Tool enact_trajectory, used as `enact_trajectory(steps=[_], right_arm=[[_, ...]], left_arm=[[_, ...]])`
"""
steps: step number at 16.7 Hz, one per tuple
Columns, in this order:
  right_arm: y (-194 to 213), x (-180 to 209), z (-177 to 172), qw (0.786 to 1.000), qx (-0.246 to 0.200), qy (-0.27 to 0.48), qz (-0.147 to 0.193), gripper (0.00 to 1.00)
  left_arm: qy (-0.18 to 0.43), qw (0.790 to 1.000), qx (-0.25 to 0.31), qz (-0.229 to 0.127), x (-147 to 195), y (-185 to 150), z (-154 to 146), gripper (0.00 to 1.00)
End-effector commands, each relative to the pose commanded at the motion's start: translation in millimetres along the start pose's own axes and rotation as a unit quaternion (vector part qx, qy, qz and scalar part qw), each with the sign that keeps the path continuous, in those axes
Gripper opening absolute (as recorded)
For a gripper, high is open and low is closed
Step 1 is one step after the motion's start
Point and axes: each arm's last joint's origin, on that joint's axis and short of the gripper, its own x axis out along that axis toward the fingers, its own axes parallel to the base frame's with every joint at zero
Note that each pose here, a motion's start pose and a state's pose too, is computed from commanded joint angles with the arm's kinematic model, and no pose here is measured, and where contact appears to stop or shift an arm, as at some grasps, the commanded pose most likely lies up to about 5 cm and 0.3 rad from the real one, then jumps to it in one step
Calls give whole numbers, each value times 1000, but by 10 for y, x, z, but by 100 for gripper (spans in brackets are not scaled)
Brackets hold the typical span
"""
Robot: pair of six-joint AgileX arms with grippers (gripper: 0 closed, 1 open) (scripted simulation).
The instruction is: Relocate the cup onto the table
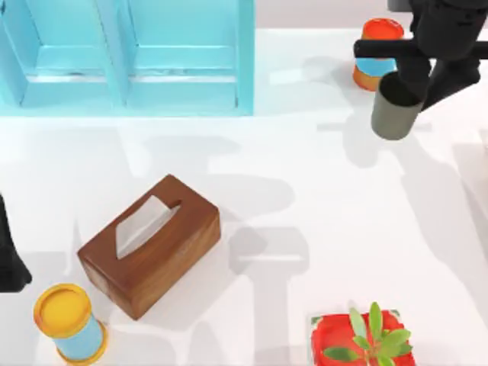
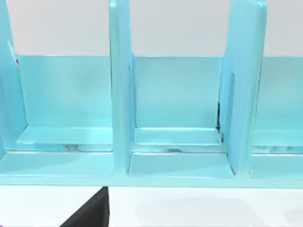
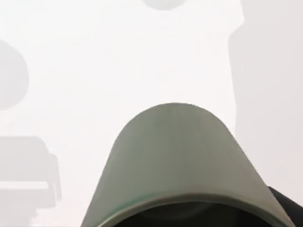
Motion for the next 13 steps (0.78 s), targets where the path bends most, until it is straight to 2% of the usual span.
enact_trajectory(steps=[3,5,13], right_arm=[[627,161,-8,1000,-1,3,1,0],[877,248,-55,1000,-1,7,-1,0],[949,368,-53,1000,2,9,1,0]], left_arm=[[0,1000,0,0,0,0,0,100],[0,1000,0,0,0,0,0,100],[0,1000,0,0,0,0,0,100]])
